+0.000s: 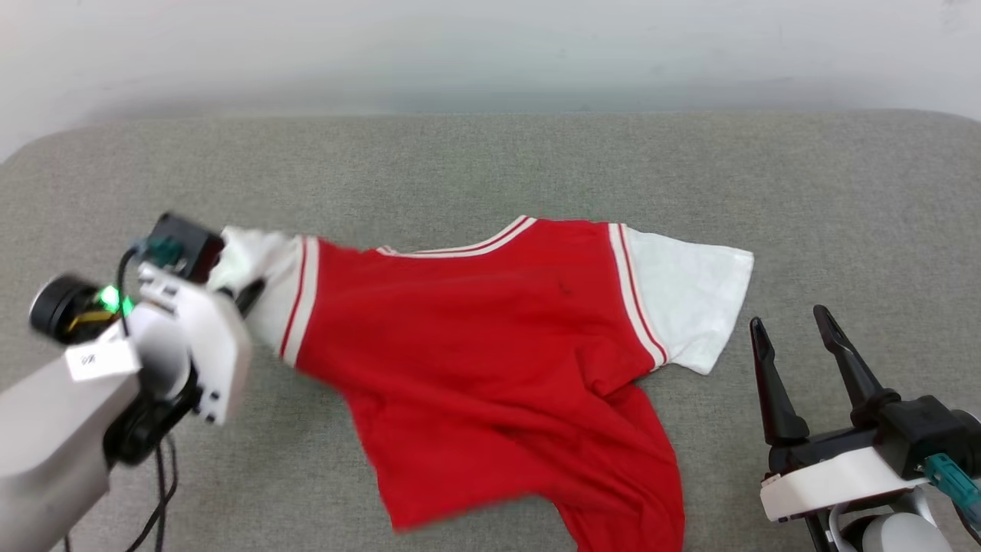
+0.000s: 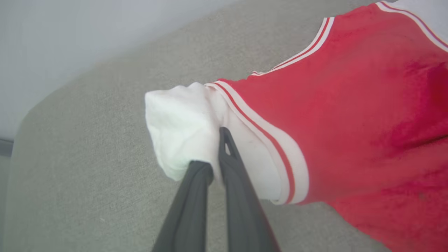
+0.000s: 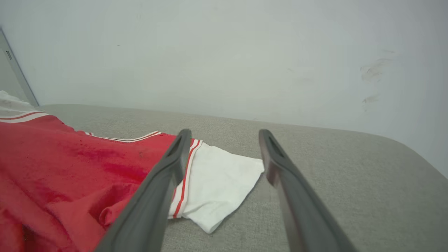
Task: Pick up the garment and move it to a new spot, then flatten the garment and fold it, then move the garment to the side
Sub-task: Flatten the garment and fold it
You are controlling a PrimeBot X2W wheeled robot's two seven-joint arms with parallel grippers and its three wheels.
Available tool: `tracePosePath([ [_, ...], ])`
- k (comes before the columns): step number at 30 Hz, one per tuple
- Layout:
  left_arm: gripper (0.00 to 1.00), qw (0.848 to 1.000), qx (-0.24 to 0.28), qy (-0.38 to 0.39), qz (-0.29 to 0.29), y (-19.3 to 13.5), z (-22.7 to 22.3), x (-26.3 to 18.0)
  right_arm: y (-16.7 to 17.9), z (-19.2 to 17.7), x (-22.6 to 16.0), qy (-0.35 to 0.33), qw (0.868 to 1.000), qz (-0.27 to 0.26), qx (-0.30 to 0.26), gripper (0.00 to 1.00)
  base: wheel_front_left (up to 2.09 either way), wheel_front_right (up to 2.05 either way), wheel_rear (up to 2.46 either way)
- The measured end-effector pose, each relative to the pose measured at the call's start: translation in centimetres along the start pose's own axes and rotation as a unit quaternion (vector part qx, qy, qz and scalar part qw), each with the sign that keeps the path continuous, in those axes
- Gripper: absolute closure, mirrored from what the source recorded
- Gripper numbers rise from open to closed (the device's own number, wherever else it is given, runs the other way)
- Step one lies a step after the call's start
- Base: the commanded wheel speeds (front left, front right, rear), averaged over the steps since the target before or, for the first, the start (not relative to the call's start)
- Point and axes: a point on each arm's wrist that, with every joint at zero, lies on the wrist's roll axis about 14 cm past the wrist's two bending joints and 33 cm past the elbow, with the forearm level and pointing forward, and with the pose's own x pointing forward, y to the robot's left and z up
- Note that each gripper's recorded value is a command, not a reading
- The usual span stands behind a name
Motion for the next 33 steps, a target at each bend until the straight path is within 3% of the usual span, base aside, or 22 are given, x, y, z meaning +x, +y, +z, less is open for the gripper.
tracePosePath([
  [10, 1.0, 0.988, -0.11, 0.099, 0.047, 1.1, -10.3, -1.4, -0.3, -1.3, 0.3, 0.019, 1.0, 0.002, -0.003, 0.0, 0.0, 0.0, 0.0],
  [16, 1.0, 0.978, -0.144, 0.144, 0.052, 0.5, -14.4, -1.3, -0.9, -2.0, 0.2, 0.03, 1.0, -0.003, -0.008, 0.0, 0.0, 0.0, 0.0],
  [17, 0.65, 0.977, -0.148, 0.146, 0.051, 0.5, -14.6, -1.2, -1.0, -2.0, 0.2, 0.03, 1.0, -0.004, -0.009, 0.0, 0.0, 0.0, 0.0],
  [18, 0.0, 0.976, -0.151, 0.147, 0.052, 0.5, -14.8, -1.2, -1.0, -2.0, 0.2, 0.03, 1.0, -0.004, -0.008, 0.0, 0.0, 0.0, 0.0],
  [25, 0.0, 0.982, -0.128, 0.115, 0.075, 2.6, -12.8, -1.7, -0.9, -1.3, 0.0, 0.021, 1.0, -0.003, -0.009, 0.0, 0.0, 0.0, 0.0],
  [33, 0.0, 0.993, -0.053, 0.073, 0.08, 6.2, -5.3, -1.9, -1.0, -1.0, -0.4, 0.018, 1.0, -0.007, -0.007, 0.0, 0.0, 0.0, 0.0],
])
